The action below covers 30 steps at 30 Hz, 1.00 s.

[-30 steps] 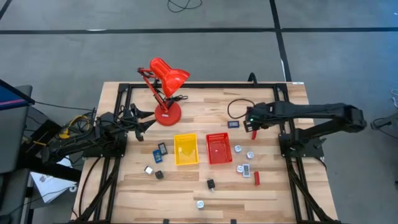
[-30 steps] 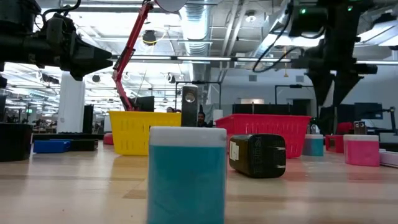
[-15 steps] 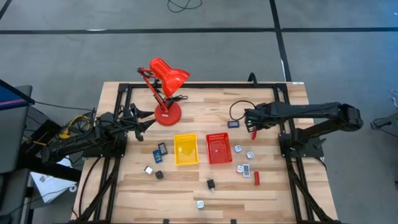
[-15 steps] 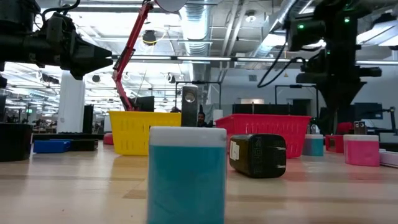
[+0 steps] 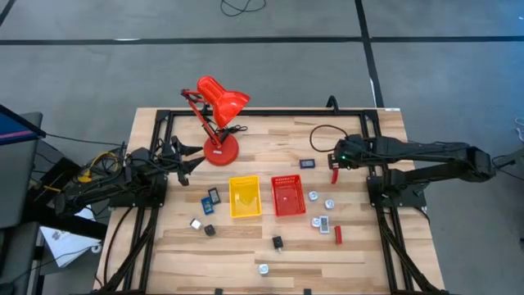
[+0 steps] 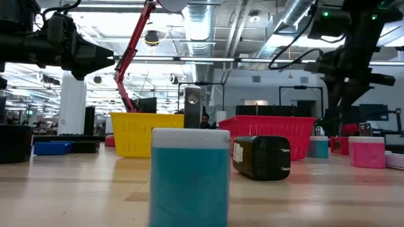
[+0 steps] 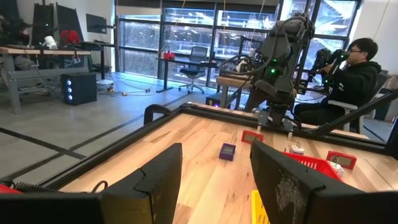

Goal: Pick & Place Office items
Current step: Put the top red digital timer into the red bin

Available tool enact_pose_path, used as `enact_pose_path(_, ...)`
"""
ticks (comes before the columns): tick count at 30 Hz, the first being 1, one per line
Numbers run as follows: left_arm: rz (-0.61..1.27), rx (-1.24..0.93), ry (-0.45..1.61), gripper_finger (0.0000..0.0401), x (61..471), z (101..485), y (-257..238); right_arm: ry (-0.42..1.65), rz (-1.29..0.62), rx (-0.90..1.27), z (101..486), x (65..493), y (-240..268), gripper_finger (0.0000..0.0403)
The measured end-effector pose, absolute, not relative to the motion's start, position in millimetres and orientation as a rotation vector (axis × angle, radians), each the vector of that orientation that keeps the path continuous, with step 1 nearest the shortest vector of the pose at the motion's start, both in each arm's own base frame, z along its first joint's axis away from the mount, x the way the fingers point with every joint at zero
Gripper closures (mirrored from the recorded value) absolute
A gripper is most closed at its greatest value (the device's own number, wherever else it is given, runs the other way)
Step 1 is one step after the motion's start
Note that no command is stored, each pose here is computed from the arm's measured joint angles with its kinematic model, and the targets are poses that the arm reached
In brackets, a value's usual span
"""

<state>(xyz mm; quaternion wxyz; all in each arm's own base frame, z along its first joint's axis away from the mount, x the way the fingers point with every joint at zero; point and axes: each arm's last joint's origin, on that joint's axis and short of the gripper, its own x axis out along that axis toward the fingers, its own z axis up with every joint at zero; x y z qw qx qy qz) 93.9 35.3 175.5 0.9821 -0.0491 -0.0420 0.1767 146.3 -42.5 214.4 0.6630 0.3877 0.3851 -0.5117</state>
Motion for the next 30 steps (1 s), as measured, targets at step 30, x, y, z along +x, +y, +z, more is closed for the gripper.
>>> enact_pose_path(30,0.355,-0.097,-0.09,0.0215,94,176,35,1.103,-1.234,0.98,163,188,-35,0.0204)
